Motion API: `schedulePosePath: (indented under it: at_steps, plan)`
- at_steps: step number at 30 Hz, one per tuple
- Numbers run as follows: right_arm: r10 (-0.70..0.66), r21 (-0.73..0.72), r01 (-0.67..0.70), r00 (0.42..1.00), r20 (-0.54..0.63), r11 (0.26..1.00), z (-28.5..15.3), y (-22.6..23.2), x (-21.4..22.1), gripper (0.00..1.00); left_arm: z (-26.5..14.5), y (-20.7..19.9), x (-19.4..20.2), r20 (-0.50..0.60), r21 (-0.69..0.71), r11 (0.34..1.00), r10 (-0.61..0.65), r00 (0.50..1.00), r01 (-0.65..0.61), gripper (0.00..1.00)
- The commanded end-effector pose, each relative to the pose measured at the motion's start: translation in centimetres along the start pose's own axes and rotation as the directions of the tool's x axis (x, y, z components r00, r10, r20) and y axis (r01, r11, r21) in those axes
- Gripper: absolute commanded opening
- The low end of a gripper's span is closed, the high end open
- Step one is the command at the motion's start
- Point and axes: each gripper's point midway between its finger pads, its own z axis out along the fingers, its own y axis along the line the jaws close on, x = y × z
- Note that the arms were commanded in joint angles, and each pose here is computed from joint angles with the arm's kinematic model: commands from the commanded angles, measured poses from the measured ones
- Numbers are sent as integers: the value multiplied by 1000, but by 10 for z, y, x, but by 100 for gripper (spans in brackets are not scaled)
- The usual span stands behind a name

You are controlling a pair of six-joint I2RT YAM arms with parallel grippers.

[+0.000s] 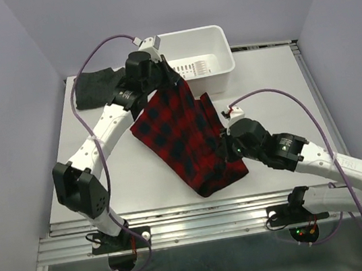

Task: Fold and stack the skirts
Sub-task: Fold the skirt

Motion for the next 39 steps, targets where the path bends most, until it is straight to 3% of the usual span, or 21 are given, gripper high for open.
schedulePosePath:
  at_steps: [1, 9, 18, 19, 20, 21, 23, 26, 30, 36, 38, 39]
  plan:
    - [42, 74, -42, 999, 1, 996, 1, -22, 10, 1, 17, -18, -23, 80, 55, 998, -7, 997, 2, 0]
    - [77, 237, -80, 997, 20, 968, 5, -70, 27, 1, 58, -15, -2, 48, 54, 999, -6, 999, 4, 0]
    - [84, 308, -85, 996, 18, 947, 9, -89, 36, 3, 82, -12, 8, 38, 52, 999, -6, 999, 4, 2]
    - [90, 321, -92, 996, 20, 943, 10, -92, 35, 8, 83, -12, 9, 36, 52, 999, -6, 999, 4, 9]
    - [89, 330, -91, 996, 21, 940, 11, -94, 36, 22, 86, -11, 12, 30, 51, 999, -9, 1000, 7, 28]
    - [86, 336, -88, 996, 21, 938, 11, -95, 36, 32, 88, -12, 12, 29, 52, 999, -10, 1000, 8, 35]
    - [87, 351, -86, 996, 13, 932, 13, -99, 37, 59, 87, -13, 10, 33, 51, 999, -5, 999, 3, 46]
    - [71, 350, -69, 997, 6, 934, 14, -97, 29, 87, 74, -17, -2, 61, 51, 998, 20, 998, -23, 57]
    - [22, 323, -27, 1000, 19, 946, 12, -88, 12, 96, 43, -13, -19, 90, 19, 997, 69, 994, -71, 66]
    - [-155, 285, 146, 988, 11, 947, 8, -82, -12, 100, -18, 28, -15, 56, -88, 983, 167, 984, -162, 97]
    - [-181, 221, 179, 983, -8, 959, 10, -73, -14, 100, -42, 61, -11, 30, -127, 976, 182, 983, -177, 98]
    - [-185, 200, 185, 983, -14, 962, 11, -71, -16, 100, -49, 61, -5, 6, -66, 979, 193, 981, -192, 99]
